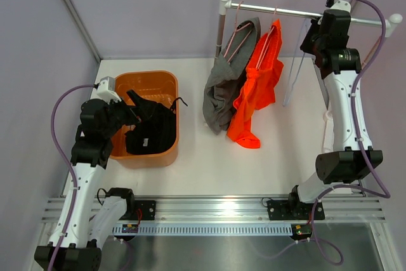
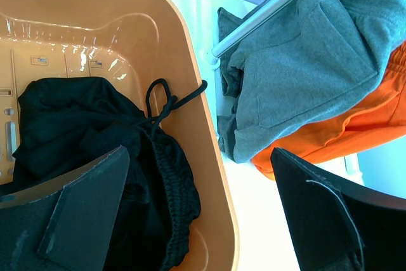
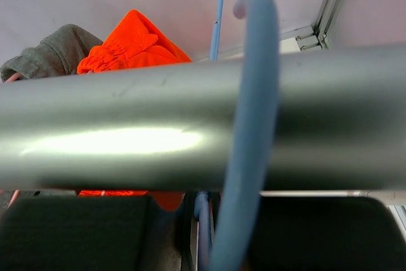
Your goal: Remove the shorts from the hanger
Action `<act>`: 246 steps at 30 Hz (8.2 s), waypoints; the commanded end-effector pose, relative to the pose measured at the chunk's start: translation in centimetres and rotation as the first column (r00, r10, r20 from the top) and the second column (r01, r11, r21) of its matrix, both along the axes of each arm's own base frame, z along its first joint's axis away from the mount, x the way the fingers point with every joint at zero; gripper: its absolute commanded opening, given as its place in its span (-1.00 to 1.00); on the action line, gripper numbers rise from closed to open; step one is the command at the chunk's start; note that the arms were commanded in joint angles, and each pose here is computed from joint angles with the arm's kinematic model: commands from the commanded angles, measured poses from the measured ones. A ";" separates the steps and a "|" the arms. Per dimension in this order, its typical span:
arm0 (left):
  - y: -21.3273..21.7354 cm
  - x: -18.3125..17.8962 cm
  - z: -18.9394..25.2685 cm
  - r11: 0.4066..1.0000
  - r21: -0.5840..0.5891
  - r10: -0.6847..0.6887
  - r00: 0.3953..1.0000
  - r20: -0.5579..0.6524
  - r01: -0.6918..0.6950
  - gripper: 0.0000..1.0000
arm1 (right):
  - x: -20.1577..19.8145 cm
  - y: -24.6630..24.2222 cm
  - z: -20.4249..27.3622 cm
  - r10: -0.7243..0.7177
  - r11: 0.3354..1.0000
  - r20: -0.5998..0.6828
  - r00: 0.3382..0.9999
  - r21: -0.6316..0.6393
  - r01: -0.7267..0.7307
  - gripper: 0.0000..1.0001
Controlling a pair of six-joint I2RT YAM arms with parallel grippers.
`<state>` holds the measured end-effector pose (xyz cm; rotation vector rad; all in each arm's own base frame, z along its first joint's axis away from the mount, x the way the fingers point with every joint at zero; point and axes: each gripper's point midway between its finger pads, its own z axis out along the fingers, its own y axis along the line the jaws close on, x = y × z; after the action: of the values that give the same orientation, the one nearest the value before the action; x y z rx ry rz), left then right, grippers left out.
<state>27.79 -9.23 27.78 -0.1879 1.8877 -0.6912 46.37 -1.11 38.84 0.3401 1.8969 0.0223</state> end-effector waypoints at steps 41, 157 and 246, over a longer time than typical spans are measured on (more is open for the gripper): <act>0.0 -0.3 0.1 0.999 0.030 -0.024 0.999 0.033 0.023 0.98 | -4.5 10.3 7.2 0.119 0.992 0.164 0.979 0.033 -0.126 0.28; -1.3 0.0 -0.4 0.991 0.049 -0.122 0.992 0.016 0.121 0.98 | -4.5 11.2 10.9 0.173 0.985 0.214 0.961 -0.053 -0.166 -1.00; -28.3 9.6 10.2 0.893 0.450 -0.125 0.959 0.253 -0.003 -1.00 | -30.4 13.6 5.8 0.667 0.717 0.116 0.736 0.168 -0.677 -1.00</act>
<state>34.89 -38.92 36.24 0.3196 1.7713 -0.3290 19.13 11.49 42.77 -0.1420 1.9348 0.6044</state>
